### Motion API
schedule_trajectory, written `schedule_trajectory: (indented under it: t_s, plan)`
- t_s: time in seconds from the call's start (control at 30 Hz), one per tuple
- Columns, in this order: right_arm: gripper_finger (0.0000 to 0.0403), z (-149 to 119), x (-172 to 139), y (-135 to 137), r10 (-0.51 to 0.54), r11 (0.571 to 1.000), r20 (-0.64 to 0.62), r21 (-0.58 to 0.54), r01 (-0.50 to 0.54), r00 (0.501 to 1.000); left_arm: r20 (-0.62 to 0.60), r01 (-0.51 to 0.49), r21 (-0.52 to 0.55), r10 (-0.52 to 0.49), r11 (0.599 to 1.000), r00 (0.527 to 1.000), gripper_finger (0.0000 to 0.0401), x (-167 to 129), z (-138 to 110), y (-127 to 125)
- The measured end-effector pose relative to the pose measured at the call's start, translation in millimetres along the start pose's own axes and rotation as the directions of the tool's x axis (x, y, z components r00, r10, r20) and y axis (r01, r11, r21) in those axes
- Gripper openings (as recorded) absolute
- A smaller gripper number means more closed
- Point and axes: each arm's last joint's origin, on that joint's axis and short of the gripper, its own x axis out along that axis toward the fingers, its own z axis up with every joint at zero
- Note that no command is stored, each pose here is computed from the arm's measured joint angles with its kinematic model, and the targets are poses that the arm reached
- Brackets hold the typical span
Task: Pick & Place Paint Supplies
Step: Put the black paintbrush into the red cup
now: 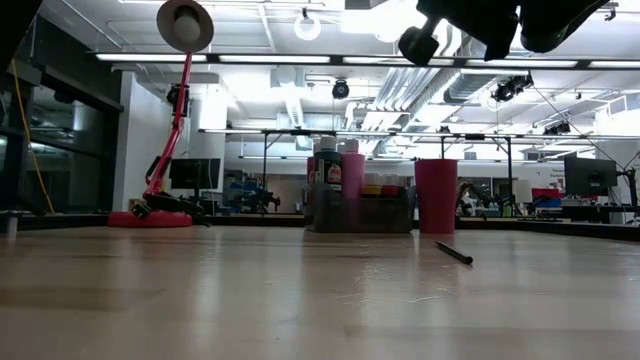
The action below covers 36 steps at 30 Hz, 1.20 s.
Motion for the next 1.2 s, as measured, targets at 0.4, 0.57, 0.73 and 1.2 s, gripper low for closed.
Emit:
schedule_trajectory:
  t_s: [0.4,0.57,0.73,1.2]
  plan:
    - [0.0004,-0.1,0.0,0.2,0.003,1.0,-0.004,-0.002,-0.003,1.0,-0.001,0.001,0.001,-0.001,1.0,1.0,0.0,0.0,0.0,-0.1]
    - [0.0032,0.3,0.1,0.8,0.007,1.0,-0.001,0.009,-0.007,1.0,-0.001,0.002,0.002,-0.002,1.0,1.0,0.0,0.0,0.0,-0.2]
    - [0.0094,1.0,0.9,2.7,0.013,1.0,0.01,0.017,-0.013,1.0,-0.004,0.003,0.002,-0.003,1.0,1.0,0.0,0.3,-0.2,-0.4]
    - [0.0152,-12.1,24.6,-4.0,-0.058,0.998,0.095,0.015,0.057,0.994,-0.013,0.009,-0.002,-0.009,1.0,1.0,0.0,2.6,-1.1,-1.2]
